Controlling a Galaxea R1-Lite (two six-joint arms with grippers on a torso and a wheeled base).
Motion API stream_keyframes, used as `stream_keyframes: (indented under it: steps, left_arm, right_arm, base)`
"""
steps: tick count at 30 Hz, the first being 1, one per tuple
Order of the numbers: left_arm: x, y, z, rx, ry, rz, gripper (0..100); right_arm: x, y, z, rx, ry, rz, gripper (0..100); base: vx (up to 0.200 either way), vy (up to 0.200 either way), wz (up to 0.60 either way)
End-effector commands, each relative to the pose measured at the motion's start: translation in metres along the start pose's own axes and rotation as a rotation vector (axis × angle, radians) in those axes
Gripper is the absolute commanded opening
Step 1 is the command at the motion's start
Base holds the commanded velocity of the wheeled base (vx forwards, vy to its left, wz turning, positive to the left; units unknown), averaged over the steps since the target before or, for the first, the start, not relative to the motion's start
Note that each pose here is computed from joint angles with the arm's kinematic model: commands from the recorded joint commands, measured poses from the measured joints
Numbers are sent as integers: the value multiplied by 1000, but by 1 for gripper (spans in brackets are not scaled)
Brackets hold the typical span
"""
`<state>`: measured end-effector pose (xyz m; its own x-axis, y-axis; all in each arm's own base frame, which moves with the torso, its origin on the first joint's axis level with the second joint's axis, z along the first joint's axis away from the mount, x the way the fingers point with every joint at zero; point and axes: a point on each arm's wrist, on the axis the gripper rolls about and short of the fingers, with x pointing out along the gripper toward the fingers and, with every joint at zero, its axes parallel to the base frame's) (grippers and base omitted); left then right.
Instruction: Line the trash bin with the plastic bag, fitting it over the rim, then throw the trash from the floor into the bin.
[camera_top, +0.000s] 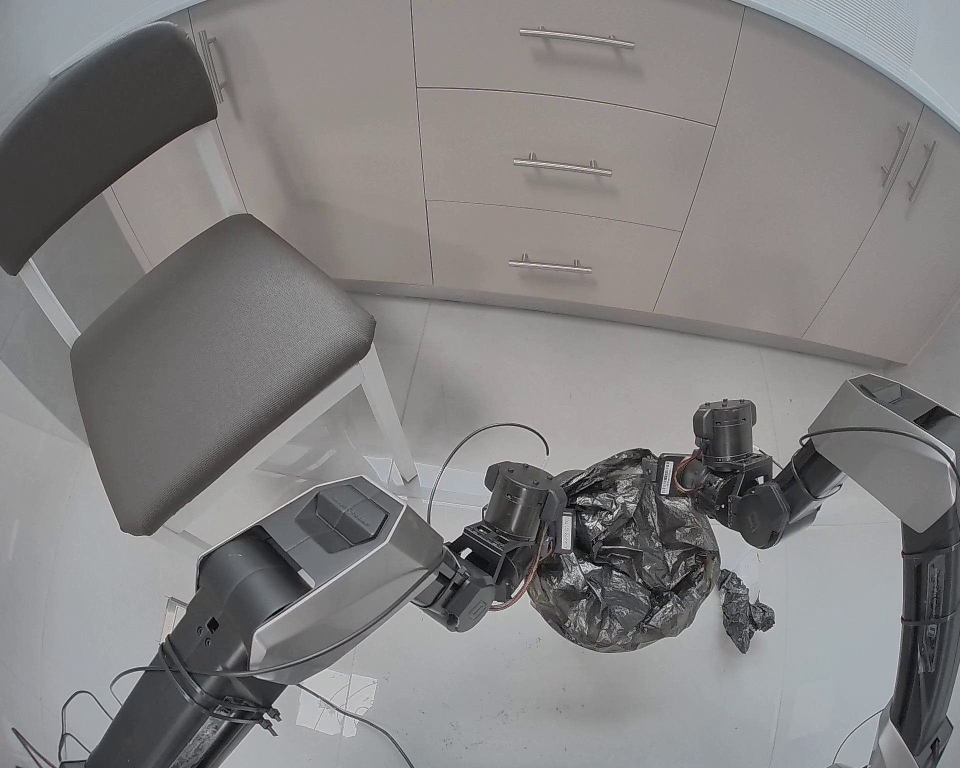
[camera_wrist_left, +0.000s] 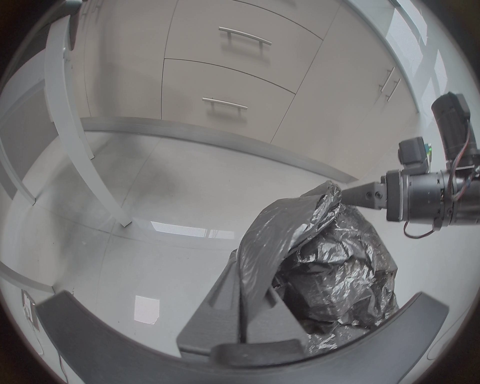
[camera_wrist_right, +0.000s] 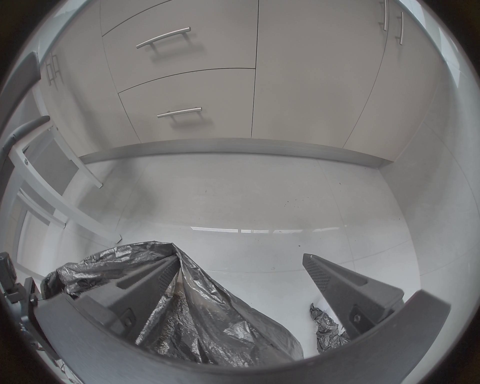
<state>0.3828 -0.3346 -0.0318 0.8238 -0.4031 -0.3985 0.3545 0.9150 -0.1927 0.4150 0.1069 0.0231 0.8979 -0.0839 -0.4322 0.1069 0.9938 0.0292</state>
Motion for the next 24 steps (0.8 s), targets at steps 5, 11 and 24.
stream_keyframes:
  steps: [5,11,24]
  left_arm:
    - [-2,-7,-2,-8,-18,-18,0]
    - [-4,-5,-3,-6,-11,-14,0]
    - [-5,-9,-3,0,-33,-21,0]
  right_arm:
    - [-4,0,5,5,-10,3,100]
    - [-6,0,7,6,-12,3,100]
    - [-8,-1,9,6,-12,3,100]
  base:
    - [0,0,0]
    - [0,0,0]
    - [92,0,0]
